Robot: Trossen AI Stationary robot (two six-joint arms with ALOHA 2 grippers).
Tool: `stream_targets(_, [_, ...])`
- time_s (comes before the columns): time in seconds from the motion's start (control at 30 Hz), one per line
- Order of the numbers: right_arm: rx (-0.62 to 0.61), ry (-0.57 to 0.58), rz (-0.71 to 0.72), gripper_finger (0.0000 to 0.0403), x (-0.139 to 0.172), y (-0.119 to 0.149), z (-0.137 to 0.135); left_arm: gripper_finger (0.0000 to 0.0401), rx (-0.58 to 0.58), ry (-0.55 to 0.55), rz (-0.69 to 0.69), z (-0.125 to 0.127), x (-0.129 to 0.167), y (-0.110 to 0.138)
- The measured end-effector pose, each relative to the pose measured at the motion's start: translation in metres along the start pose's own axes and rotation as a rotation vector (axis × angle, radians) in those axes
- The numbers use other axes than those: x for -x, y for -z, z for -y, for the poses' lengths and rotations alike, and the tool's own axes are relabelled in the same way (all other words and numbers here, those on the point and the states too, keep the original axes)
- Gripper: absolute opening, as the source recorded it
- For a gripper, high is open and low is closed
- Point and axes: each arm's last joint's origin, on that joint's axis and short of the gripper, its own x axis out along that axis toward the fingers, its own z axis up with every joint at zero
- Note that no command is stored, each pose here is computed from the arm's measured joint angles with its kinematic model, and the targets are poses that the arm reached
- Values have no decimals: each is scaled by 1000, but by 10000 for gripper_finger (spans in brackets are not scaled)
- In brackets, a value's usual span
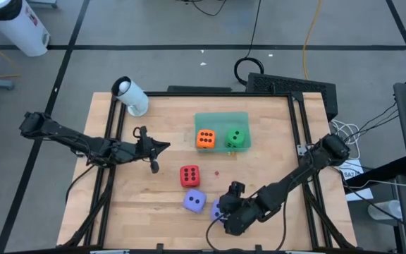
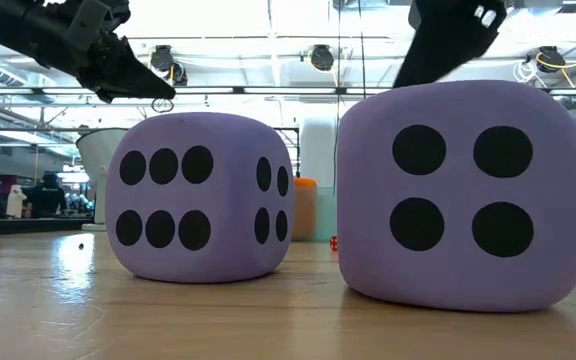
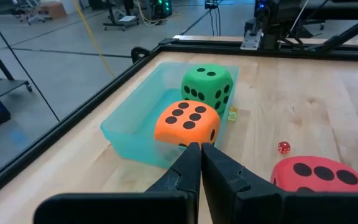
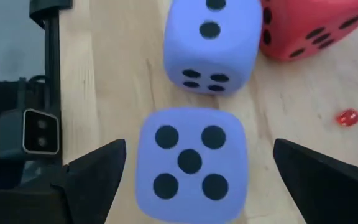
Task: Pick & Place Dice
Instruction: Put the big purple die into the green bin
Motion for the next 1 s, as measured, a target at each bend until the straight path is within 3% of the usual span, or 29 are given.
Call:
stream_targets(0.17, [30, 58, 35, 397, 2, 3, -1, 26, -3, -6, 1, 0, 0, 0])
stream_targets(0.5, [15, 7, 11, 396, 2, 5, -5, 26, -2, -8, -16, -1, 0, 2])
stream_targets(0.77, [68, 32, -50, 396, -24, 16, -8, 26, 14, -5, -27, -1, 0, 3])
stream_targets(1.0, [68, 35, -61, 396, -27, 18, -8, 26, 20, -8, -50, -1, 0, 6])
